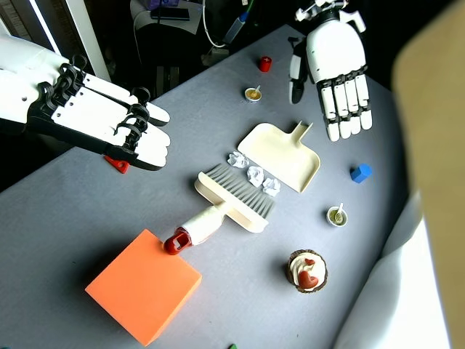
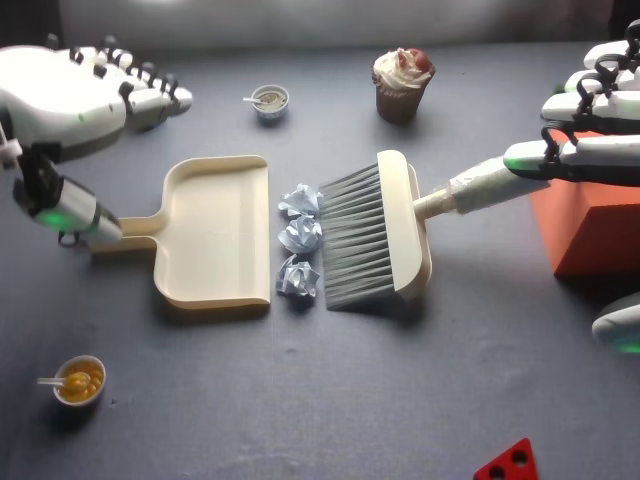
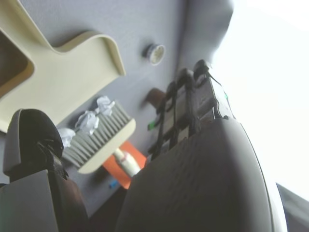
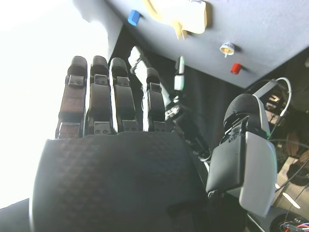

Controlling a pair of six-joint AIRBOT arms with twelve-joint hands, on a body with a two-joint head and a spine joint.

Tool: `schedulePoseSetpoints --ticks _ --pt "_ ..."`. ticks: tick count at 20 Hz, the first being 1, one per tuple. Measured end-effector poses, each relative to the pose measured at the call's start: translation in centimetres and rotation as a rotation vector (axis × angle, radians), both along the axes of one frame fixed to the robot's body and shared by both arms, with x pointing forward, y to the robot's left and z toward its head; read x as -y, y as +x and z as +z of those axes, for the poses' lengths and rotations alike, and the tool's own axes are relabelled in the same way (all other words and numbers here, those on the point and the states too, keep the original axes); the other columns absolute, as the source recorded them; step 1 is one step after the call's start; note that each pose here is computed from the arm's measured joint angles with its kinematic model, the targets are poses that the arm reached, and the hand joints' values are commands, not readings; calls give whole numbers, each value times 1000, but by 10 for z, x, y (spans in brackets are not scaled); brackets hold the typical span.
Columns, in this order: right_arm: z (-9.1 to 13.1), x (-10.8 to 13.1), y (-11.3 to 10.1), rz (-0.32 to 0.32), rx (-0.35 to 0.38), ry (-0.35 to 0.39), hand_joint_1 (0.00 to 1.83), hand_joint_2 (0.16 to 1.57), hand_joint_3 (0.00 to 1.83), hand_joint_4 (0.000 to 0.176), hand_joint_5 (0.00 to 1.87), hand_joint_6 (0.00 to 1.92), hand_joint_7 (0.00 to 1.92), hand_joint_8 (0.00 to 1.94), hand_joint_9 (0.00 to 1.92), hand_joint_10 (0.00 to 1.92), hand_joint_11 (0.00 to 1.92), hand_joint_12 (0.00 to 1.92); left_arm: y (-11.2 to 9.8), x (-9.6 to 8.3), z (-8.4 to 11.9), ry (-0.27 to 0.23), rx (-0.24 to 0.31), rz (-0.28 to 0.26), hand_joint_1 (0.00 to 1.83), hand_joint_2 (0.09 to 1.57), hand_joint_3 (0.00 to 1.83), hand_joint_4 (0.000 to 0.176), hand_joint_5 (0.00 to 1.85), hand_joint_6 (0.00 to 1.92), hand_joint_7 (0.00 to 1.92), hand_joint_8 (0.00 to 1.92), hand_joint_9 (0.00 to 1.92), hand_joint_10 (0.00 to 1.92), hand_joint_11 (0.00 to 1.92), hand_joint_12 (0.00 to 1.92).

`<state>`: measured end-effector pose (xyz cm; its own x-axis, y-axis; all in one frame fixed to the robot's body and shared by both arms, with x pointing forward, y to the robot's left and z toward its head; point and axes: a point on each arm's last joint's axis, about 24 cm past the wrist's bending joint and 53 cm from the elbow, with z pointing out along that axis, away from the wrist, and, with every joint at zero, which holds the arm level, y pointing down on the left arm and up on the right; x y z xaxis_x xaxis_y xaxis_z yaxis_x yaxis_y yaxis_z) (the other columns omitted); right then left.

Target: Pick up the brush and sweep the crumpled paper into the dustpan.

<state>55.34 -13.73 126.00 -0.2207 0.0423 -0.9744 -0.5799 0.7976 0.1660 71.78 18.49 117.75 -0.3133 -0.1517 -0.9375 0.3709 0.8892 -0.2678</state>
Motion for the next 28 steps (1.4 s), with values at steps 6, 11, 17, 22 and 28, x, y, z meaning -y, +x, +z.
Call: schedulePoseSetpoints --ticks 6,11,17,22,28 --pt "0 0 0 1 6 -7 0 945 2 0 137 11 181 11 189 11 154 25 2 -3 -16 10 -1 63 859 1002 0 2 130 16 126 9 118 6 83 28" --pt "-1 0 0 1 3 -8 0 945 0 0 147 6 192 7 195 7 152 20 5 -12 -32 5 -8 119 820 1002 3 0 179 8 209 6 190 6 153 46" --pt "-1 0 0 -1 0 -7 0 960 5 0 111 0 159 0 180 0 140 11 11 -22 -45 16 -21 169 763 1063 13 27 233 15 223 5 197 4 153 39" --pt "-2 1 0 -3 -5 -5 0 975 7 0 101 0 156 0 169 0 135 7 12 -27 -61 44 -40 185 768 1079 9 31 291 23 239 7 201 3 151 35" --pt "-2 1 0 -4 -3 -8 0 982 5 0 106 5 145 1 159 2 127 2 12 -29 -71 62 -49 194 768 1083 1 37 385 17 280 9 228 5 164 33"
